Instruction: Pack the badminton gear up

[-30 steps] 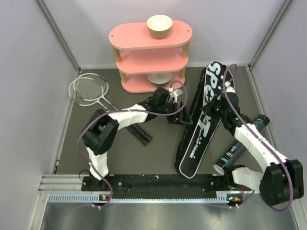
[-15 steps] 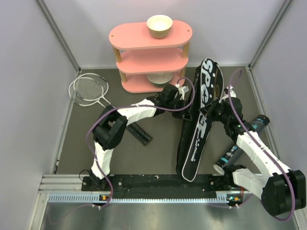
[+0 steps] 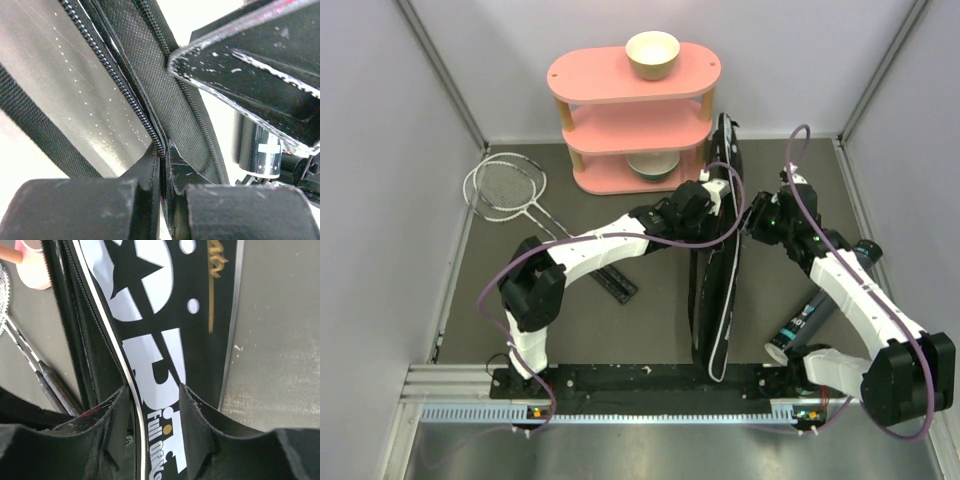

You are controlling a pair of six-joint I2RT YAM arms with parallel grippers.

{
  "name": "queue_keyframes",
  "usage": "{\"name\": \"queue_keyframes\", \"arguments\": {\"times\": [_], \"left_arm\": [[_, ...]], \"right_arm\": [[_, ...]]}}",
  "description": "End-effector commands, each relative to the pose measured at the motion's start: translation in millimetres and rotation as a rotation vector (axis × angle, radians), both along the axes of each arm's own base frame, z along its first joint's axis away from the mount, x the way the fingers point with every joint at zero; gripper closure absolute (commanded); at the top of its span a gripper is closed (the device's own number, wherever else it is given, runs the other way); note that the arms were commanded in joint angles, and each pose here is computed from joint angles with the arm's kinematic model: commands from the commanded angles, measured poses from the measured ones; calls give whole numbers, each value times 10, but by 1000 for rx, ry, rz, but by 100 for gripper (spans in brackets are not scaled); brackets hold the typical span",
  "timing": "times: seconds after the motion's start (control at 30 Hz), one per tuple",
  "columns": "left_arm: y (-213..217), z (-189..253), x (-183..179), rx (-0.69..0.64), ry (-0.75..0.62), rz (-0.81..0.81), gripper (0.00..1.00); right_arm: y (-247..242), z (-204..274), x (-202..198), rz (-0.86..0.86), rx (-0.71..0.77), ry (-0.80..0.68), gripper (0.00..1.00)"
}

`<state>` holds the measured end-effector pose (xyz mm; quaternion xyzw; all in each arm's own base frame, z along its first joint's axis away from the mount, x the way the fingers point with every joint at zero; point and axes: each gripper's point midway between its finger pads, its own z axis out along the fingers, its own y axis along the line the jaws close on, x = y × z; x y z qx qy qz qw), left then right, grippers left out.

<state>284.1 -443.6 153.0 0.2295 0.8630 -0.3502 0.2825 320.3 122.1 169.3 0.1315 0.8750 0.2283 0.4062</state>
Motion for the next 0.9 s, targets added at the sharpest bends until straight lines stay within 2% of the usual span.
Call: {"name": "queue_keyframes", "arguments": {"times": [0.0, 0.13, 0.27, 0.67, 0.77, 0.8, 0.83, 0.87], "left_arm": [[-12, 614, 95, -72, -135, 10, 100], [-22, 623, 82, -70, -133, -2, 100], [-38, 649, 49, -79, -129, -19, 100], [-33, 664, -26, -68, -135, -47, 100], [-24, 643, -68, -63, -130, -66, 100], [-10, 663, -77, -66, -130, -72, 100], [-10, 646, -108, -70, -120, -88, 100], [-10, 653, -134, -76, -113, -100, 100]], "right_arm": [[-25, 231, 149, -13, -89, -35, 55], [90, 410, 234, 25, -100, -70, 50], [161, 375, 310, 62, -133, -59, 50], [155, 287, 670, 28, -277, -57, 56], [92, 264, 729, 11, -323, -57, 76], [60, 238, 708, 3, -331, -51, 95], [15, 237, 687, -35, -323, -47, 100], [-17, 332, 631, -56, -309, -73, 100]]}}
